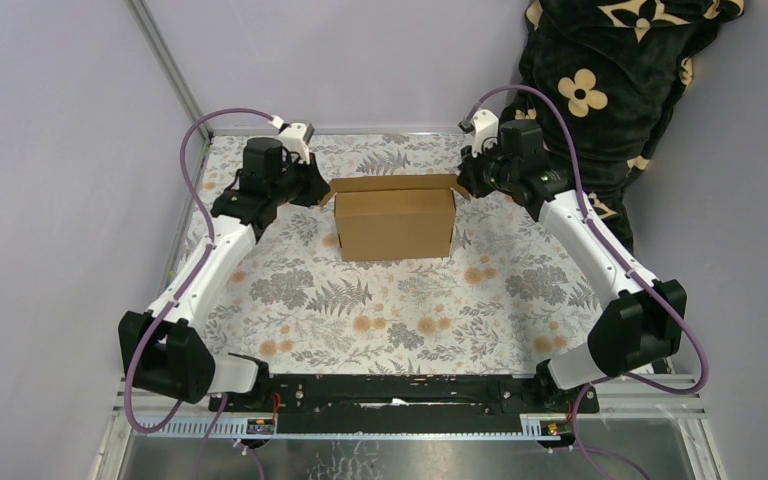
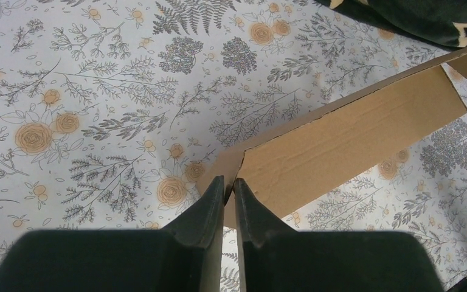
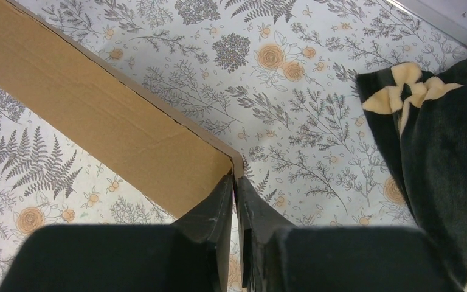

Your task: Fold the paper box

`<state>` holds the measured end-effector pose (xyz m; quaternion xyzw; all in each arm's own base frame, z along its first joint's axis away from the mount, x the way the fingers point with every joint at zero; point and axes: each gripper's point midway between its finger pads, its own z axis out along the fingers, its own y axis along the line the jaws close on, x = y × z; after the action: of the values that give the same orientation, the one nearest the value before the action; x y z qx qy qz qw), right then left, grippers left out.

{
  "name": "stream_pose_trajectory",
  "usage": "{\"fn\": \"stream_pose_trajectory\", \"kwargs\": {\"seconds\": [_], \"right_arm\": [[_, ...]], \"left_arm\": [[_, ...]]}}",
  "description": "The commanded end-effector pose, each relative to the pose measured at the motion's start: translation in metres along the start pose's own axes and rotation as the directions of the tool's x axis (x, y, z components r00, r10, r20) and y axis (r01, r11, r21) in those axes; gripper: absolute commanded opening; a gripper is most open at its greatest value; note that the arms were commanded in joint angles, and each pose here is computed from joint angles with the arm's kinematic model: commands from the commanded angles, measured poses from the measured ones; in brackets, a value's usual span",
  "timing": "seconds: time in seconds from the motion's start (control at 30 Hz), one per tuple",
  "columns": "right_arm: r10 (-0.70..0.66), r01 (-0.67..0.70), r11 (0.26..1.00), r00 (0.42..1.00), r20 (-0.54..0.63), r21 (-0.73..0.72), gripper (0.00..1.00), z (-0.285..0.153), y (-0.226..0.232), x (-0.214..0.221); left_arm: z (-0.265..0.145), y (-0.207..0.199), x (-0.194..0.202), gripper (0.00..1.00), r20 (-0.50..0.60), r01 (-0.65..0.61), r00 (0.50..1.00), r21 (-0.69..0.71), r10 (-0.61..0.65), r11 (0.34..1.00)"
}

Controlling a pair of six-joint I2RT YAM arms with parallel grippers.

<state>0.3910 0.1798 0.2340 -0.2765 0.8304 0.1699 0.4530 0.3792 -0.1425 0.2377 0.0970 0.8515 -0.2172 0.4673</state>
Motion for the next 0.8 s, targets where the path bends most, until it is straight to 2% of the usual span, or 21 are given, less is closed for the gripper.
{"fn": "stream_pose_trajectory", "kwargs": {"seconds": [0.0, 0.77], "right_arm": [[-0.027, 0.026, 0.999, 0.998, 0.059, 0.019, 0.13, -0.0057, 0.0012, -0.0262], [-0.01, 0.009, 1.0, 0.999, 0.045, 0.024, 0.1, -0.0072, 0.0079, -0.0253]], "left_arm": [[-0.0011, -0.007, -0.0255, 0.16, 0.065, -0.02, 0.998, 0.011, 0.019, 1.0], [0.0035, -0.0083, -0.0179, 0.12, 0.02, -0.033, 0.999, -0.05, 0.034, 0.998]]}}
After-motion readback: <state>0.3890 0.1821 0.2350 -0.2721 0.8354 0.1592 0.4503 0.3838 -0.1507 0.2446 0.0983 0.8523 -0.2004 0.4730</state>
